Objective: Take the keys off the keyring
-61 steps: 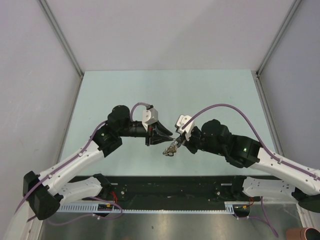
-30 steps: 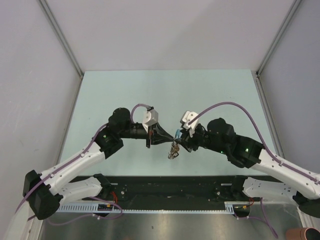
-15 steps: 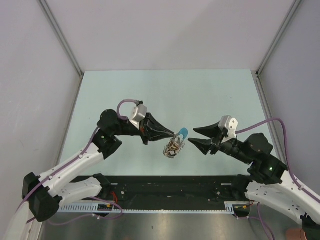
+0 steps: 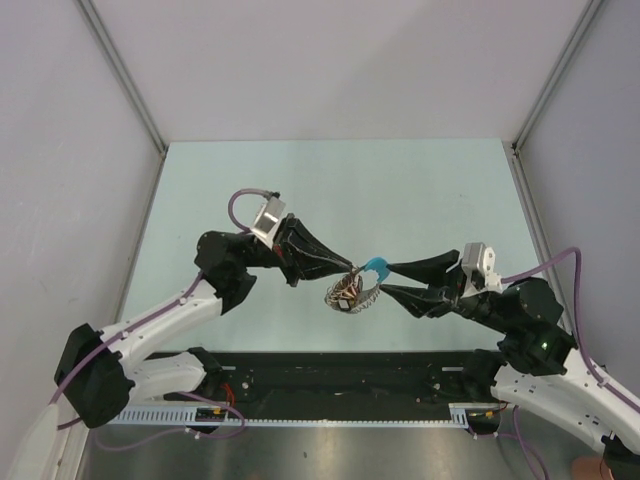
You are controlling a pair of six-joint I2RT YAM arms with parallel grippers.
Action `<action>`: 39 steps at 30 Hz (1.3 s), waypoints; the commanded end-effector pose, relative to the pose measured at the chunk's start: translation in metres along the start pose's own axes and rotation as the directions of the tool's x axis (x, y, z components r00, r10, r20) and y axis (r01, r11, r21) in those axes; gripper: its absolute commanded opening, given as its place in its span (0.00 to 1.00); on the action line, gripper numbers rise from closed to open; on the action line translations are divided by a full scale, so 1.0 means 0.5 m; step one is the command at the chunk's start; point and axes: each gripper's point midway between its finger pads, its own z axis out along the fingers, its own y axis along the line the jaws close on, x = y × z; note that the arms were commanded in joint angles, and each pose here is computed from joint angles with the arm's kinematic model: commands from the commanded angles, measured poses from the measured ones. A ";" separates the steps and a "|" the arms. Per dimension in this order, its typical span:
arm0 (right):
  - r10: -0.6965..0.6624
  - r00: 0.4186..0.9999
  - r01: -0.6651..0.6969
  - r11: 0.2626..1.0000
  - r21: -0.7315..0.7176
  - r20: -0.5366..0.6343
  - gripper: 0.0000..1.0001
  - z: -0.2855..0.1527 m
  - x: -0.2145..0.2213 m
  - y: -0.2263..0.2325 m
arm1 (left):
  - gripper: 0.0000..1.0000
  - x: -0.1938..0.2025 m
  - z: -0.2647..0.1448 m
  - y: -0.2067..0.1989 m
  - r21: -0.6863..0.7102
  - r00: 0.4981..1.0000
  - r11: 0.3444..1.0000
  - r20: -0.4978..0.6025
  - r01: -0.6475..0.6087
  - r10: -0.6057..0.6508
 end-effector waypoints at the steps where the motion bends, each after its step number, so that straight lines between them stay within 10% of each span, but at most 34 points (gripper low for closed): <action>1: -0.019 0.994 0.024 0.999 -0.047 0.109 0.45 -0.001 -0.059 0.019 | 0.00 -0.063 0.003 -0.045 0.079 0.992 0.995 0.117 -0.053 0.044; 39: 0.155 0.988 -0.149 0.978 -0.144 0.029 0.33 0.072 -0.005 0.054 | 0.00 -0.028 -0.015 -0.016 -0.040 0.995 0.995 0.034 -0.092 0.093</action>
